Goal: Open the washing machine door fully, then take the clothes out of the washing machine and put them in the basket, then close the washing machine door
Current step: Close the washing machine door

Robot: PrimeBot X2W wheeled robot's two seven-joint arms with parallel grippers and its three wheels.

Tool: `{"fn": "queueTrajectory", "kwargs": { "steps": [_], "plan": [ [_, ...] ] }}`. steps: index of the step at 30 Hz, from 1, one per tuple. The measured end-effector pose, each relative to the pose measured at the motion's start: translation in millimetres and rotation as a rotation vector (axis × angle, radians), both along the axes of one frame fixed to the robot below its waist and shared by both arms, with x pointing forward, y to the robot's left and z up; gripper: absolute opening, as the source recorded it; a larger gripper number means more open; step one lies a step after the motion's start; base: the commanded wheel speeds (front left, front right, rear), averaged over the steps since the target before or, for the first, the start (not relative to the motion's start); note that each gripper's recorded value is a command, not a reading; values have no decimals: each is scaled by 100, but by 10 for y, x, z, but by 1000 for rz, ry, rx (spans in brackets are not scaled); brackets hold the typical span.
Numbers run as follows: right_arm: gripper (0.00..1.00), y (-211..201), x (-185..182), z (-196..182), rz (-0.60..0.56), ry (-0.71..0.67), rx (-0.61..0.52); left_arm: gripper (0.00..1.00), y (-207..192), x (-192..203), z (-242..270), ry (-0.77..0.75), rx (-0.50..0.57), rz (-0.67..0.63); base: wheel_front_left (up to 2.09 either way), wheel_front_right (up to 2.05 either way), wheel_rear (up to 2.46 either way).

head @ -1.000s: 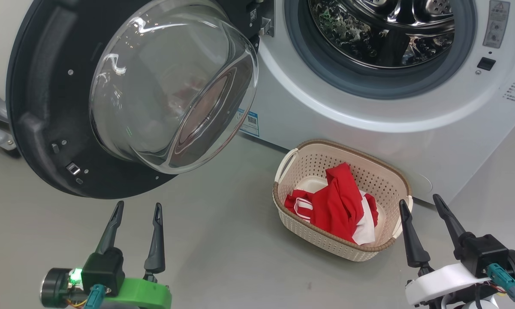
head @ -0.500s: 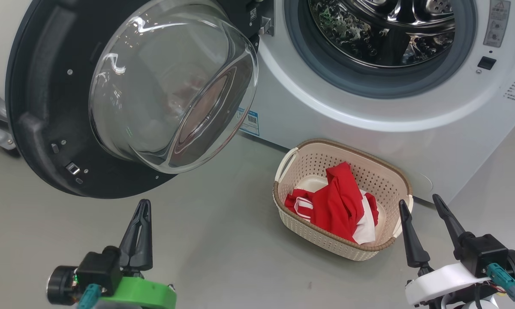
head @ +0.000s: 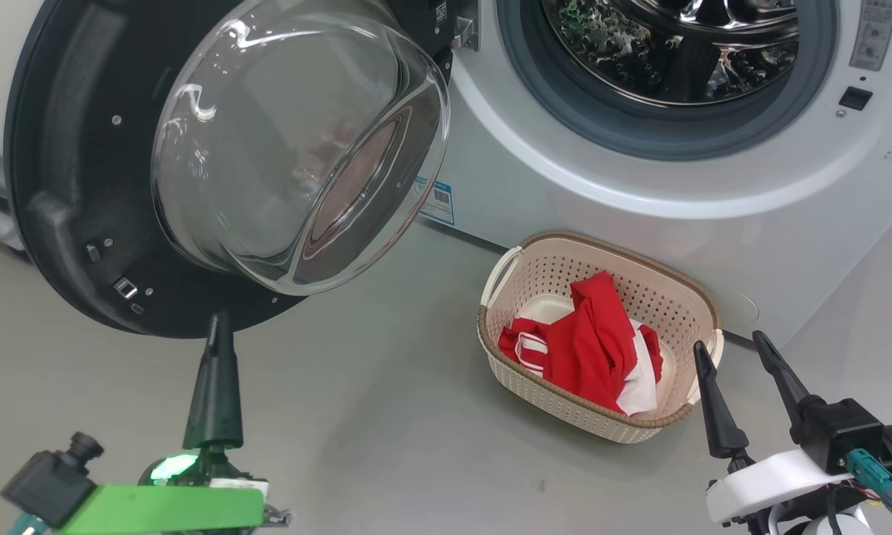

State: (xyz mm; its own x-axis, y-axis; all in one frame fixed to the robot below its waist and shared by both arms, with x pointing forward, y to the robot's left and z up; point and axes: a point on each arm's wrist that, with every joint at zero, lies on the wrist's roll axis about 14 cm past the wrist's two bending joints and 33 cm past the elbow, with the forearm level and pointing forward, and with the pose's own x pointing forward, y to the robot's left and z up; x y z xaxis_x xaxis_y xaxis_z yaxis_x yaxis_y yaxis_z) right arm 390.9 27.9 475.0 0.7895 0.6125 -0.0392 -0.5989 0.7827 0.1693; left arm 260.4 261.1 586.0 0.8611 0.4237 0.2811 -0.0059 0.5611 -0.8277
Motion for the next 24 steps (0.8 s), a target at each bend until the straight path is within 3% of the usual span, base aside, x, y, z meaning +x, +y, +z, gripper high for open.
{"fn": "queueTrajectory", "kwargs": {
  "steps": [6, 18, 24],
  "plan": [
    [100, -3, 33, -4, 0, -1, 0, 0, 325, -135, 272, -187, -212, 51, 0, 0, 0],
    [100, -34, 108, -54, 1, 5, -11, 0, 1160, -545, 807, -345, -107, 267, 0, 0, 0],
    [100, -52, 138, -98, 3, 15, -20, 0, 1557, -606, 695, -256, -112, 309, 0, 0, 0]
  ]
}}
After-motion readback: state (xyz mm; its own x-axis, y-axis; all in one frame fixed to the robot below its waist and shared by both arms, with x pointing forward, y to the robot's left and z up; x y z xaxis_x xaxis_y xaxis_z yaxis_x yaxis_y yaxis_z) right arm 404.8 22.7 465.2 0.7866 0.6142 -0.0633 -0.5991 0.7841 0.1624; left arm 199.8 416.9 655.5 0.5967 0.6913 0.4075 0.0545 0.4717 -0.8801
